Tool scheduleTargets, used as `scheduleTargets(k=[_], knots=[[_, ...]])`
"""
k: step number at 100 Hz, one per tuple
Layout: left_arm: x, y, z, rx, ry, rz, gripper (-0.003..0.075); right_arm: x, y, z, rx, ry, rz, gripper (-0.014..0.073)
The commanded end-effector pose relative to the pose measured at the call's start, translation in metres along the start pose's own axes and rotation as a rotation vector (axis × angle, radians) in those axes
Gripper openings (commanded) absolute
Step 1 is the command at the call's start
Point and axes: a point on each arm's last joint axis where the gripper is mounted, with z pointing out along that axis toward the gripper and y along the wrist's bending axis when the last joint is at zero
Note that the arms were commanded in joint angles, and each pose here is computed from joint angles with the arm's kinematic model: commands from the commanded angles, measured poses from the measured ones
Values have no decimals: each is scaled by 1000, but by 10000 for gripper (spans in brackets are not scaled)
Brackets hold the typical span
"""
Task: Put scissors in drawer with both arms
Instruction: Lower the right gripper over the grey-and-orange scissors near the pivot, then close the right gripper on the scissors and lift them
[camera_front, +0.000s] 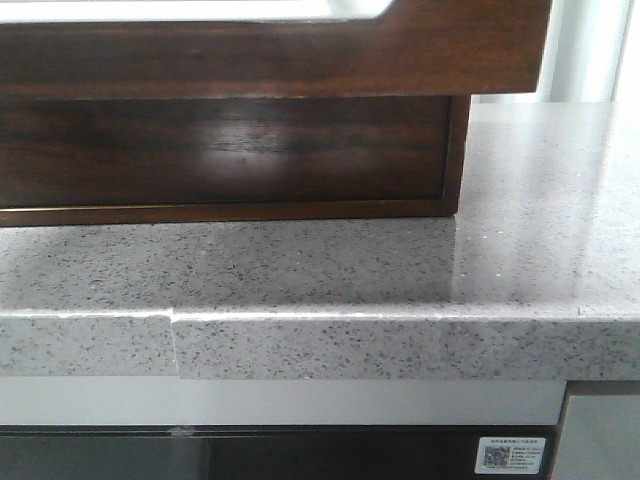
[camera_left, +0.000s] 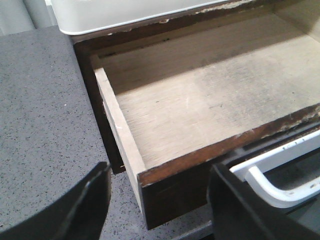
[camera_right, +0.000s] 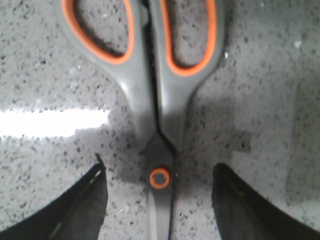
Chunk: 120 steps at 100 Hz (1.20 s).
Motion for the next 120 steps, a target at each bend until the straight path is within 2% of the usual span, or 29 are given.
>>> scheduleTargets(k=[1,17,52,67,83,120], knots=[[-15,0,-4,-3,-108,-27,407,-6,-1,-22,21,-74,-31,367],[-15,1,-4,-5,-114,-27,407,-8,-1,-21,23,-77,-49,294],[-15,1,-4,-5,-114,-27,407,-14,-3,-11,10,-40,-69,294],[-15,1,-4,-5,-114,-27,407,-18,5,-12,6,-35,-97,288],[-15,1,-4,-5,-114,-27,407,-19,6,-12,31,-22,-122,189],[-15,1,-4,-5,-114,-27,407,-18,6,-7,27,4,-123,189]])
